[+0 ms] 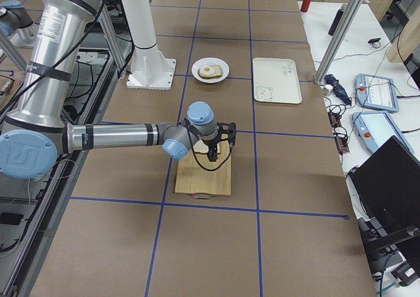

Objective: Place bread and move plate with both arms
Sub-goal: 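Move the right gripper down over the bread slice on the cutting board, then close the right gripper on the edge of the bread slice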

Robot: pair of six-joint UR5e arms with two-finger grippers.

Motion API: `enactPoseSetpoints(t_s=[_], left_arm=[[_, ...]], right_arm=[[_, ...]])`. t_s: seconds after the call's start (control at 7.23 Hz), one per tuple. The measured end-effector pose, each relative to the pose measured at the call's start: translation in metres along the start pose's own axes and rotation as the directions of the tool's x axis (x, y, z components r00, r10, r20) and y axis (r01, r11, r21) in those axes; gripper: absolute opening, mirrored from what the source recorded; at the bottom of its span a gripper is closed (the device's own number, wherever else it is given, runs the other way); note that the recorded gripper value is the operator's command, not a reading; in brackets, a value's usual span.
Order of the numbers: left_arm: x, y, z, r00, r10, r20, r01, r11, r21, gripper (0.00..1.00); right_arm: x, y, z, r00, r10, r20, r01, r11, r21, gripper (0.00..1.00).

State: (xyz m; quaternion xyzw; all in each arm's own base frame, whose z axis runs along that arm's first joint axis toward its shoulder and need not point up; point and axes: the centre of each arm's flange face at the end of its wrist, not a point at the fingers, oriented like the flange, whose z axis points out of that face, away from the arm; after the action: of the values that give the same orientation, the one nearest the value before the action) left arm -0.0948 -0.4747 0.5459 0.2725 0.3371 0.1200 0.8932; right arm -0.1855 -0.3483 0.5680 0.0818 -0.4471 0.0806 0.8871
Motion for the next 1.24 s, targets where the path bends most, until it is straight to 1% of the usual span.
enactPoseSetpoints(t_s=[0.14,0.41,0.83,1.24], left_arm=[[0.000,0.000,0.000,1.000,0.000,0.000,0.000,1.000,0.000,0.98],[0.000,0.001,0.000,1.000,0.000,0.000,0.000,1.000,0.000,0.98],[0.000,0.000,0.000,1.000,0.002,0.001,-0.002,1.000,0.002,0.98],[0.000,0.000,0.000,1.000,0.001,0.001,-0.001,1.000,0.001,0.98]], right_arm=[[-0.008,0.014,0.013,1.000,-0.006,-0.017,0.007,1.000,0.010,0.66],[-0.014,0.029,0.024,0.999,-0.025,-0.028,0.025,1.000,0.009,0.64],[-0.010,0.044,0.025,0.998,-0.043,-0.043,0.042,0.999,-0.016,0.61],[-0.014,0.056,0.028,0.997,-0.066,-0.039,0.064,0.997,-0.045,0.61]])
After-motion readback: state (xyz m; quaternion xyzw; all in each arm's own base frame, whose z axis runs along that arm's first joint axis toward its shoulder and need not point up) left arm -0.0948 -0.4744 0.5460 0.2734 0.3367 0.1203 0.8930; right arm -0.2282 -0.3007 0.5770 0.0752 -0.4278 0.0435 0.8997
